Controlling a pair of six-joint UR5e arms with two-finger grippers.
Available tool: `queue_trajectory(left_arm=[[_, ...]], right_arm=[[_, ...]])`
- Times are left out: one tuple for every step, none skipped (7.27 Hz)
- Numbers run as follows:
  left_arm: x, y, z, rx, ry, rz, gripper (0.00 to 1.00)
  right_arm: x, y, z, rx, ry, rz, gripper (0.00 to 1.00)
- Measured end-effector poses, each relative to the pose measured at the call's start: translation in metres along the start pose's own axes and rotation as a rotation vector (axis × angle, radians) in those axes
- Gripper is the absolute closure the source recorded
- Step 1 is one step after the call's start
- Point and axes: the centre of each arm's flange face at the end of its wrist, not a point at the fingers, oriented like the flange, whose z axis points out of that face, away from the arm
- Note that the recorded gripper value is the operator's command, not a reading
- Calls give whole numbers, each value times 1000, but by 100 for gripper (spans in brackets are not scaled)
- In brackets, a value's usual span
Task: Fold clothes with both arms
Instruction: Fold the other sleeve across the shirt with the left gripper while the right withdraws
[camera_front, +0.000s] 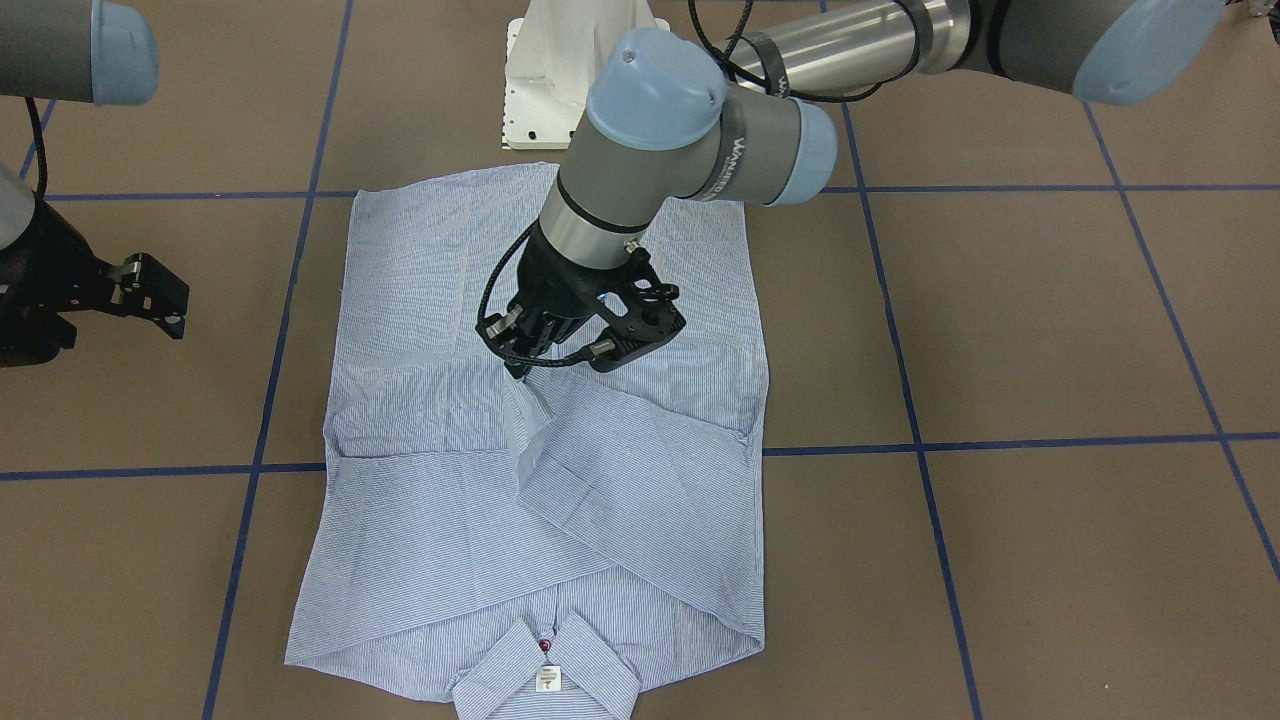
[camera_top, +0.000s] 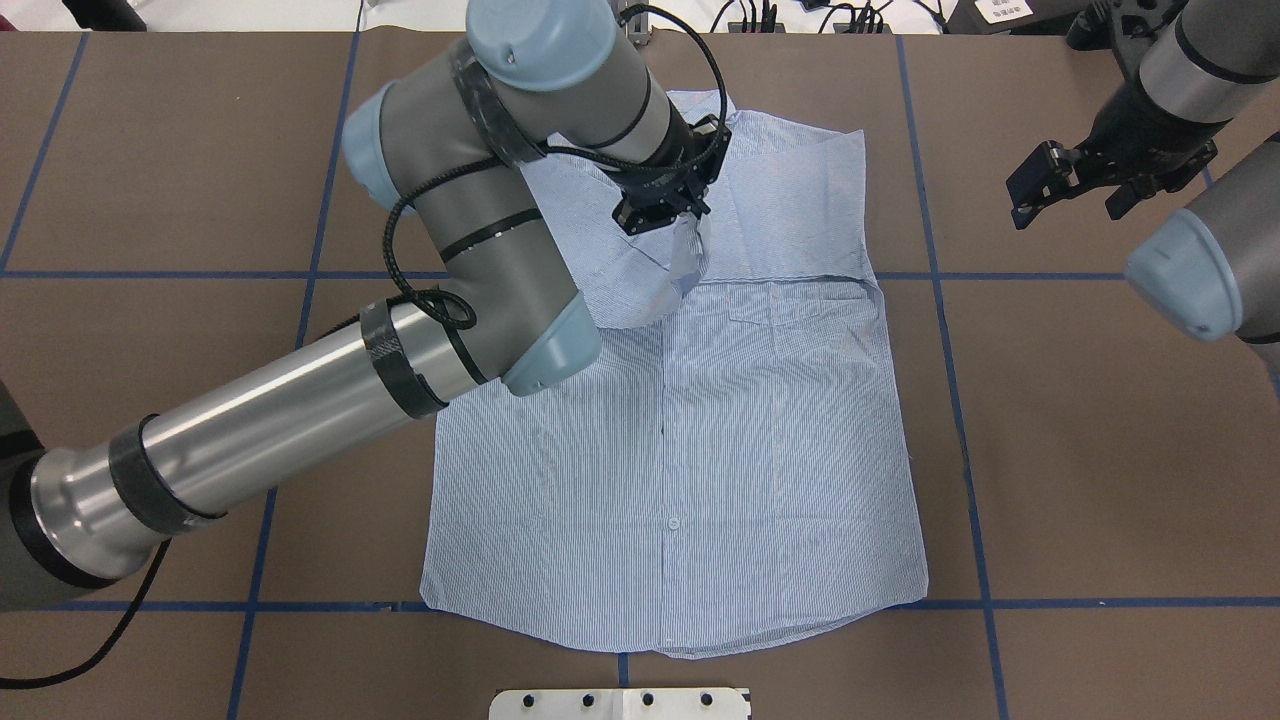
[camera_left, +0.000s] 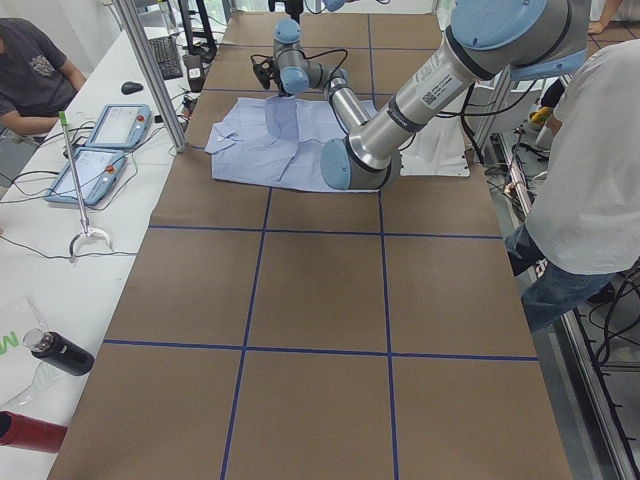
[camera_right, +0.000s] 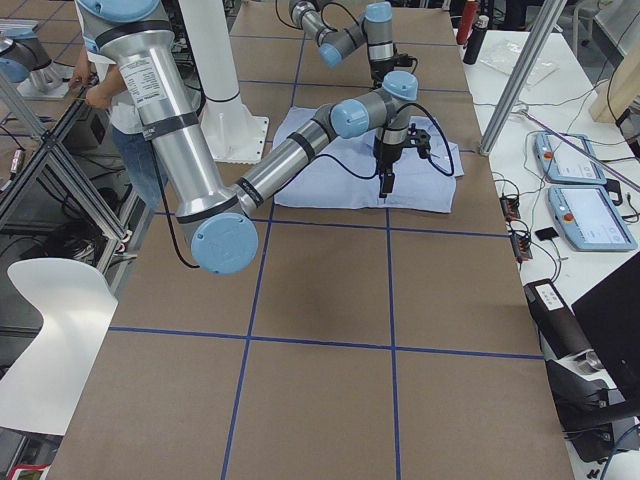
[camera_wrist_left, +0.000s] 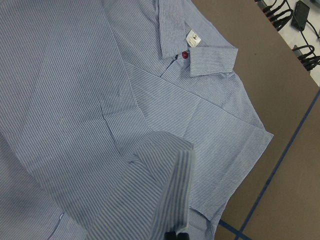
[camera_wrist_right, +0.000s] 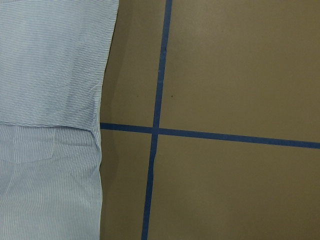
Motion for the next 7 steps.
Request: queue_trajectory(left_arm=[[-7,26,25,-7,-3,14,100],[-15,52,53,-6,-11,29,100],[-22,71,77,-7,-9,44,1],[-27,85,91,-19,13,63,0],[-29,94,96,-33,46,81,0],[-29,99,96,-38,70,106,0],[-30,101,93,-41,83,143,1]], right_arm=[[-1,0,0,0,-1,-1,0],[-2,0,-1,-2,-6,-1,0],[-3,0,-2,-4,-15,0,0],[-6,0,-3,-6,-24,0,0],[-9,0,-3,-13,-40,0,0],[-11,1,-2,-25,-60,2,0],[-13,2,-2,-37,-82,10,0]])
